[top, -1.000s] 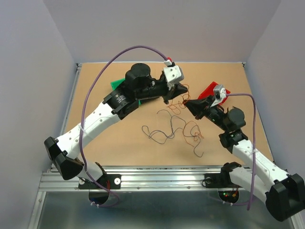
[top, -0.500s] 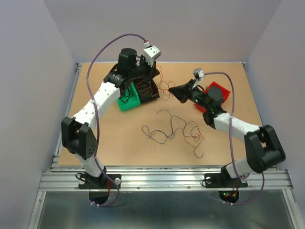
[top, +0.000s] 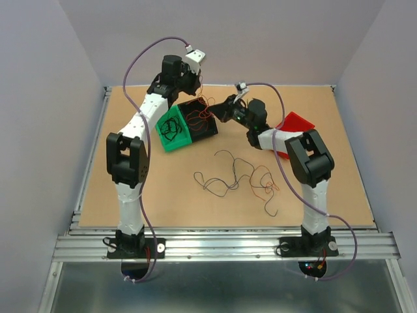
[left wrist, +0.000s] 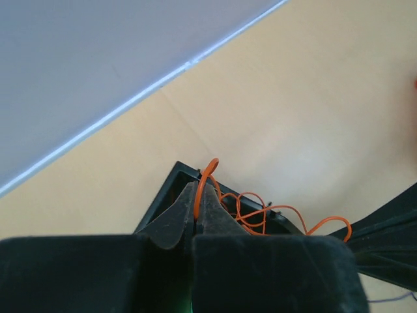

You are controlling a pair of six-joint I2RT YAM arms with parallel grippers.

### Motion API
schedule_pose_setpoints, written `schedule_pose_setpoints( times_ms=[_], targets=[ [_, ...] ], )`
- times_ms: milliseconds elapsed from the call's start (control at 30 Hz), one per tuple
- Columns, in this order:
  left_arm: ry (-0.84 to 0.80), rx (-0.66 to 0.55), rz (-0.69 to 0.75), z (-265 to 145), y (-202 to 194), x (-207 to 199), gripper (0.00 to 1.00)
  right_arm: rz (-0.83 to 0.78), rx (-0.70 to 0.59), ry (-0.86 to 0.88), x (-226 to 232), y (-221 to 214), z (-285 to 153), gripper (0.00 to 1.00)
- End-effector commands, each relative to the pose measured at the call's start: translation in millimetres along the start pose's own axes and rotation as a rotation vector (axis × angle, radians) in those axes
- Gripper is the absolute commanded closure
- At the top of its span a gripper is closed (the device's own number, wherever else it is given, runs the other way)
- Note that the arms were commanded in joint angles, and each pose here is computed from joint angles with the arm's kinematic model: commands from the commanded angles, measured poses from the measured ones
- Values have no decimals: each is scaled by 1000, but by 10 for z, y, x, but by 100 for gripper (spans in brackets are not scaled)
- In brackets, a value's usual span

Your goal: Untangle the cables

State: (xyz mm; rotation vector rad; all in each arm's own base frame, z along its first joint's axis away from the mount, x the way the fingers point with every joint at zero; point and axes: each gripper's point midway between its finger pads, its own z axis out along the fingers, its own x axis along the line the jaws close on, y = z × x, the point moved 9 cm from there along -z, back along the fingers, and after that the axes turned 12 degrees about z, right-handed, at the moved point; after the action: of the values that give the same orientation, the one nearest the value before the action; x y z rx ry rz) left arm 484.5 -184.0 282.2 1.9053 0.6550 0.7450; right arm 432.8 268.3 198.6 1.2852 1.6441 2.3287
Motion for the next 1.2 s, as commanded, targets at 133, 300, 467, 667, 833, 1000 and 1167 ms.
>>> schedule_pose_setpoints(
  times_ms=[133,300,467,667,833,1000,1167],
  targets=[
    [100,38,35,122,-161,240,100,38,-53,69,-104,-13,426,100],
    [63,100,9,257,-465,253,100,55,-25,56,-181,-185,523,99],
    [24,119,-2,185,-549,212,100,22,18,16,-114,-360,545,99],
    [-8,140,-19,71,-571,108,100,-6,45,-47,-50,-440,518,99],
    [-4,193,-35,109,-626,83,100,-26,58,-147,-131,-499,555,99],
    [23,240,-34,111,-650,46,100,-40,23,-227,-184,-462,563,86],
    [55,243,-26,61,-592,24,84,-78,-25,-278,-146,-285,630,87]
  ],
)
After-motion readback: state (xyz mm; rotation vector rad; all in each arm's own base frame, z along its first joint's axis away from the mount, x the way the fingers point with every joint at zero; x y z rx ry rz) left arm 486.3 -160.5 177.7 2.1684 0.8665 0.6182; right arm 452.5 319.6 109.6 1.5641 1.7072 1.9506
